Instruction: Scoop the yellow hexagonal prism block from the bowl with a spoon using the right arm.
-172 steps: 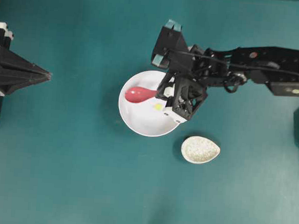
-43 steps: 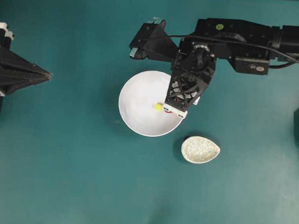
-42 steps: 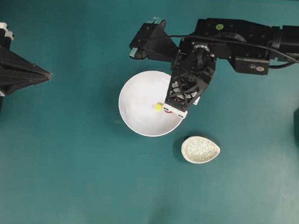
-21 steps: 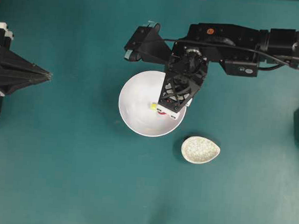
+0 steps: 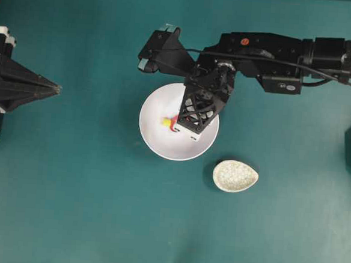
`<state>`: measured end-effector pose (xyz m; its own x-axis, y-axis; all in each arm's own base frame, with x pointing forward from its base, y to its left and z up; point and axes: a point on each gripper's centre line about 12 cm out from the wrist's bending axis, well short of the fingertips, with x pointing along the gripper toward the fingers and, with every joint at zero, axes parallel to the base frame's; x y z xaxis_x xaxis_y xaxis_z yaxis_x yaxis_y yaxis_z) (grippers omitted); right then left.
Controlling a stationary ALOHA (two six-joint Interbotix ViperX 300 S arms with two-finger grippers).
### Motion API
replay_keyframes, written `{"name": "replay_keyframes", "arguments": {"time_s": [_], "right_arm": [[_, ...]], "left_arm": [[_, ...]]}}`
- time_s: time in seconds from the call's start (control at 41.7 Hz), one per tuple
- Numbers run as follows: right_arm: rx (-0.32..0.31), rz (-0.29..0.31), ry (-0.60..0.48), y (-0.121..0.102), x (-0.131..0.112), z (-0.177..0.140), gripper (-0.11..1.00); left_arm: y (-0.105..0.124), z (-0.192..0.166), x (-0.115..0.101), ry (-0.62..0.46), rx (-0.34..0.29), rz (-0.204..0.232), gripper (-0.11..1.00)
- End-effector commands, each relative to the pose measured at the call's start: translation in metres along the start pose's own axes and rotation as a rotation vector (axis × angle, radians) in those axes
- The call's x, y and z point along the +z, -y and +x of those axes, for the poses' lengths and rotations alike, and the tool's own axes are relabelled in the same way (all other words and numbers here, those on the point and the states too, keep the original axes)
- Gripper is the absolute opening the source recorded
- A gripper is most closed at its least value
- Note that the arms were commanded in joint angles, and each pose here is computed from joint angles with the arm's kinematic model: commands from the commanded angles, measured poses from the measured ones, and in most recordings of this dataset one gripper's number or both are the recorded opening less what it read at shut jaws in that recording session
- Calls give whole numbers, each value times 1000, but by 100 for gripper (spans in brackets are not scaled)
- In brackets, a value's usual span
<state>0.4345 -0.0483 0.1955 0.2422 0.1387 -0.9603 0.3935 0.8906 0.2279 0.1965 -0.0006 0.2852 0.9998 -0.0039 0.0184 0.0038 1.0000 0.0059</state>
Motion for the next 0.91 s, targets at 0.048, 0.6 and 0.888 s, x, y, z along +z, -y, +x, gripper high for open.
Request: {"name": "replay_keyframes", "arguments": {"time_s": [0.048, 0.6, 0.888], "right_arm": [[19, -12, 77, -5, 10, -15, 23], [36, -10, 161, -7, 19, -20, 23], [52, -13, 223, -10, 23, -32, 23]], "left_arm": [[0, 2, 9, 23, -1, 2, 0], [0, 2, 9, 21, 0, 0, 0], [0, 2, 9, 23, 0, 2, 0]]}}
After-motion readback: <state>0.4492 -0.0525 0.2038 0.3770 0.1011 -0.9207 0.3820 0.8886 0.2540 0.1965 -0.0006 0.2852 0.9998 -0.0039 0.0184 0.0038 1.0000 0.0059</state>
